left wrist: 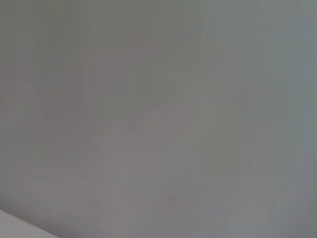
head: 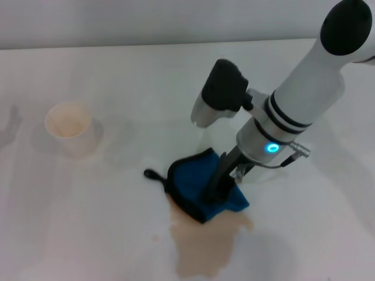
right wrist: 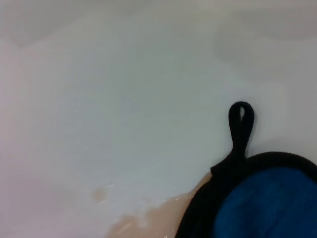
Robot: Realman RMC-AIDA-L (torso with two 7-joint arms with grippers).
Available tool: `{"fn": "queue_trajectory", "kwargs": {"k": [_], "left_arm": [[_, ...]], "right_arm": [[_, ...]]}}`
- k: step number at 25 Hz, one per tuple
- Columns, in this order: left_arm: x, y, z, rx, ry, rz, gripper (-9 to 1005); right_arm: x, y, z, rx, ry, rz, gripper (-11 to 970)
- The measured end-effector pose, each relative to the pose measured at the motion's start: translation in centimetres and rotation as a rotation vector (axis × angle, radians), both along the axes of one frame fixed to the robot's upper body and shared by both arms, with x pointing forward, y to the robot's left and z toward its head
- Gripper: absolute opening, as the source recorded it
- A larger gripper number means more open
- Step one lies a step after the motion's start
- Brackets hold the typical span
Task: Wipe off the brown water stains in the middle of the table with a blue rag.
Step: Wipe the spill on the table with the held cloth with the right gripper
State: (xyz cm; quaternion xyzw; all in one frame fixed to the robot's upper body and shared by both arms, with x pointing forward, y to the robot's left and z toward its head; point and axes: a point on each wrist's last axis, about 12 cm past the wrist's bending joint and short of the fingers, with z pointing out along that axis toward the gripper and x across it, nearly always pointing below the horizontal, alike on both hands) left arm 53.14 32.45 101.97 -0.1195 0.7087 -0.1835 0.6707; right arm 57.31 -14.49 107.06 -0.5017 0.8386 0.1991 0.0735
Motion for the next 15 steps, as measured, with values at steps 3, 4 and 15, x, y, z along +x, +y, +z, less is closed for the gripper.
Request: {"fn": "queue_trajectory", "kwargs": {"k": [3, 4, 15], "left_arm": [[0.1, -0.1, 0.0, 0.0, -0.002, -0.004, 876], [0.1, -0.2, 0.0, 0.0, -0.003, -0.006, 876], [0.1, -0.2, 0.0, 0.003, -0.004, -0.011, 878]], "right_arm": [[-0.4, 0.1, 0.0, 0.001, 0.02, 0.027, 46], [-0.5, 0.2, 0.0, 0.002, 0.024, 0.032, 46], [-1.7, 0.9, 0.3, 0.014, 0.018, 0.129, 45]]}}
